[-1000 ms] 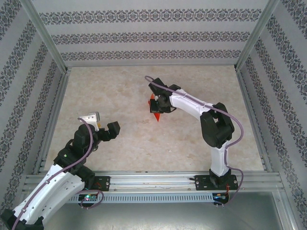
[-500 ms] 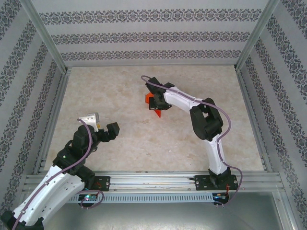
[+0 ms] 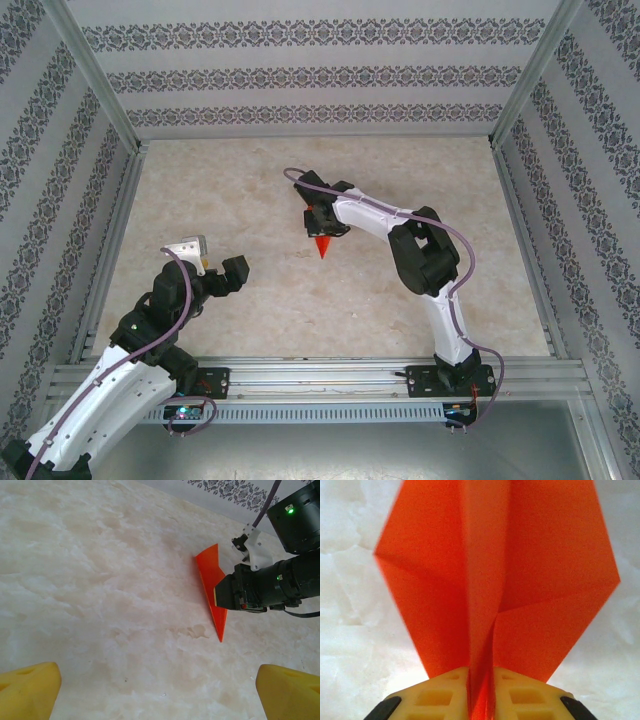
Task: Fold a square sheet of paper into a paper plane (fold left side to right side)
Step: Move the paper plane to the center of the table.
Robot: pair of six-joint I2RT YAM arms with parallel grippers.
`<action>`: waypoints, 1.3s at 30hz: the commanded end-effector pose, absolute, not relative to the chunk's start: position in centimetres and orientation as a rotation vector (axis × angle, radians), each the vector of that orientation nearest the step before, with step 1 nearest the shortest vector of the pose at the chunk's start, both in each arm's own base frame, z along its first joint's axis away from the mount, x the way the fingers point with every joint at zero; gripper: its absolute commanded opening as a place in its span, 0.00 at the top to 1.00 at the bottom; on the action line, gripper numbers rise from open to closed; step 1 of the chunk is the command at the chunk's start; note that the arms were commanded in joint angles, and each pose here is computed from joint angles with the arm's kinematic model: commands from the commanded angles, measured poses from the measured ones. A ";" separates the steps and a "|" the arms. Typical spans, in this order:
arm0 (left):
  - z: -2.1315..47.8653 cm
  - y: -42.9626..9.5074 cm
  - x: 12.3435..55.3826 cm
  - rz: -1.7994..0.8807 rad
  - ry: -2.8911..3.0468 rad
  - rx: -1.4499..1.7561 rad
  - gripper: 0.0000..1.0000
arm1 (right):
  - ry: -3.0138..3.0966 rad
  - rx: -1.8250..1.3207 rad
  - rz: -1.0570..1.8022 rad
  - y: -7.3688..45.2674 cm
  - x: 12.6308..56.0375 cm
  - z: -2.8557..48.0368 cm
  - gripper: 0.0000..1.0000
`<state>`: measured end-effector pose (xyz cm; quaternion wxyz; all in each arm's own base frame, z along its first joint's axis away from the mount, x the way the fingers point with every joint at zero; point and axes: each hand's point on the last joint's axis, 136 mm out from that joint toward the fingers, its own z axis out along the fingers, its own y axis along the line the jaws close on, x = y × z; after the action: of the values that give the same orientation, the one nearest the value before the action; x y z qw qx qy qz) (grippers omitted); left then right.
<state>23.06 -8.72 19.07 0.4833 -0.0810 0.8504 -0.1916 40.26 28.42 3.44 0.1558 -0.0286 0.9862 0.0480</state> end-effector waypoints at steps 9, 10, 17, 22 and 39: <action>19.4 -8.0 23.1 -0.436 2.067 -0.213 0.00 | 2.835 -0.034 0.075 27.1 40.5 2.2 0.81; 19.3 -8.0 23.1 -0.434 2.070 -0.211 0.00 | 2.836 -0.036 0.077 27.3 40.5 2.1 0.81; 19.5 -8.0 23.1 -0.432 2.067 -0.210 0.00 | 2.854 -0.029 0.087 27.5 40.3 1.5 0.81; 19.8 -7.9 23.1 -0.426 2.064 -0.209 0.00 | 2.829 -0.045 0.089 27.5 40.4 2.8 0.79; 20.3 -7.6 23.1 -0.410 2.061 -0.208 0.00 | 2.787 -0.076 0.086 27.4 39.8 5.2 0.71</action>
<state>22.98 -8.58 19.43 0.4829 -0.0817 0.8513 -0.1885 39.97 27.48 2.71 0.1526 -0.0248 0.9874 0.0323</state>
